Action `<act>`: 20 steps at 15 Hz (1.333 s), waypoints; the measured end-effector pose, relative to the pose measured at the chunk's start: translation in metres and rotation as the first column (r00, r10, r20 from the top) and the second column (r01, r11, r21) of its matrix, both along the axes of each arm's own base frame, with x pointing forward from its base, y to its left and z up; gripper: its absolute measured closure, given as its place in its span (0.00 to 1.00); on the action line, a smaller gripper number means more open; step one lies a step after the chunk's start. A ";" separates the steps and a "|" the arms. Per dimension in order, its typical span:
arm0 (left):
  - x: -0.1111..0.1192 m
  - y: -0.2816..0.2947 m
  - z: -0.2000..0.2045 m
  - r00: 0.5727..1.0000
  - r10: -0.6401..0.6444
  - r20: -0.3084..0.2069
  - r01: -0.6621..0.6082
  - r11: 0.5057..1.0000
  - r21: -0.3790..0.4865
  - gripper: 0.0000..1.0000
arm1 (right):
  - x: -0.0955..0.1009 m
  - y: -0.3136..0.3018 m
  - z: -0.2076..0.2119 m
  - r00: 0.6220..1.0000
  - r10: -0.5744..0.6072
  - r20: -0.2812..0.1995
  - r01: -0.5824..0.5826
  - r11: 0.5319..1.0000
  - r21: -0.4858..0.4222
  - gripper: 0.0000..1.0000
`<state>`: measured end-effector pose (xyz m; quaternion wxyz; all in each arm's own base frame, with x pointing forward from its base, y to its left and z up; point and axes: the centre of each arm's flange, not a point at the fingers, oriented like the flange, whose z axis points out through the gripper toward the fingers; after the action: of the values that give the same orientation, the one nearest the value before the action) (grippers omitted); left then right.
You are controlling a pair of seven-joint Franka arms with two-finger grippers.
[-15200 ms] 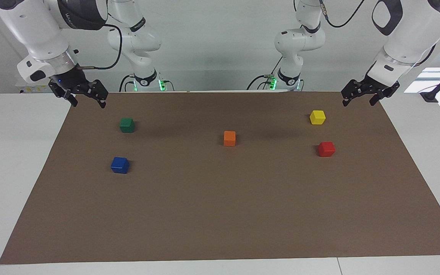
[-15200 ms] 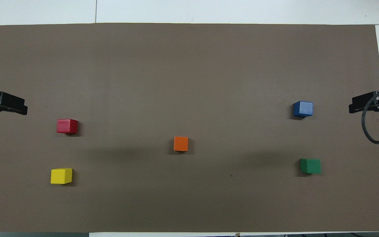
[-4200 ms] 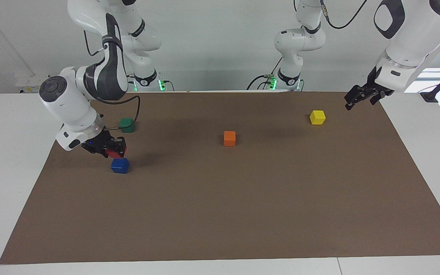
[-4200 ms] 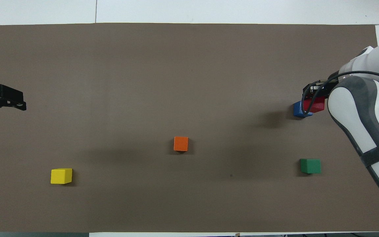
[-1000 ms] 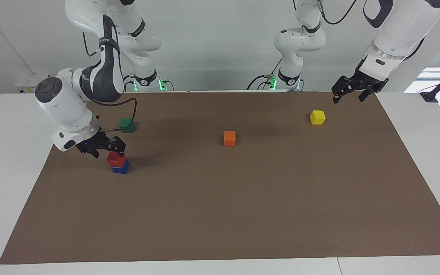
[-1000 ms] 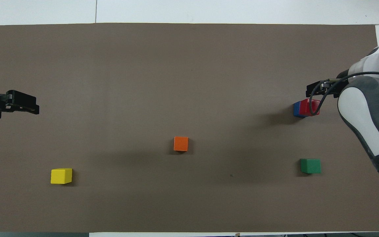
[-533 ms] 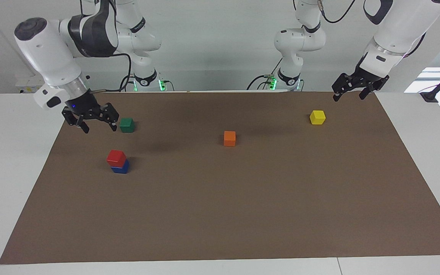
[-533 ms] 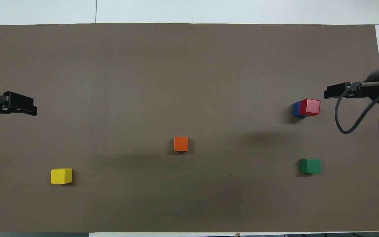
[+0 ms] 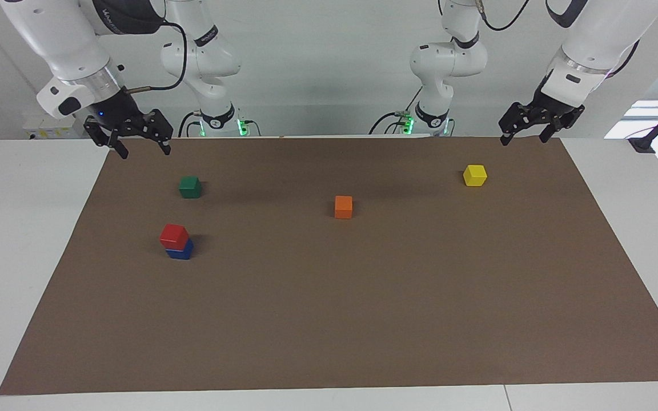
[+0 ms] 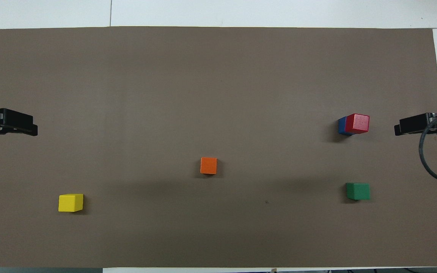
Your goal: Transfer red block to right arm and stack on blue block
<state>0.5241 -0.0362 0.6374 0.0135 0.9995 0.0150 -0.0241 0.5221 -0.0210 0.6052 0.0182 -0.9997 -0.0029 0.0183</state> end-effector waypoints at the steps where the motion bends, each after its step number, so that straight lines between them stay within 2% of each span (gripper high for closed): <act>1: 0.000 0.000 0.000 1.000 0.000 0.000 0.000 1.000 0.000 0.00 | -0.001 -0.001 0.000 1.000 0.005 -0.006 -0.005 1.000 -0.030 0.00; 10: 0.000 0.000 0.000 1.000 0.000 0.000 0.000 1.000 0.000 0.00 | -0.001 -0.001 0.000 0.999 -0.034 -0.007 0.034 0.998 -0.054 0.00; 16: 0.000 0.000 0.000 1.000 0.000 0.000 0.000 1.000 0.000 0.00 | 0.002 -0.001 0.002 0.999 -0.036 0.021 0.037 0.998 -0.054 0.00; 20: 0.000 0.000 0.000 1.000 0.000 0.000 0.000 1.000 0.000 0.00 | 0.002 -0.001 0.002 0.999 -0.036 0.021 0.037 0.998 -0.054 0.00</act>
<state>0.5241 -0.0362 0.6372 0.0134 0.9995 0.0150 -0.0244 0.5246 -0.0220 0.6073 -0.0088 -0.9998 0.0155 0.0079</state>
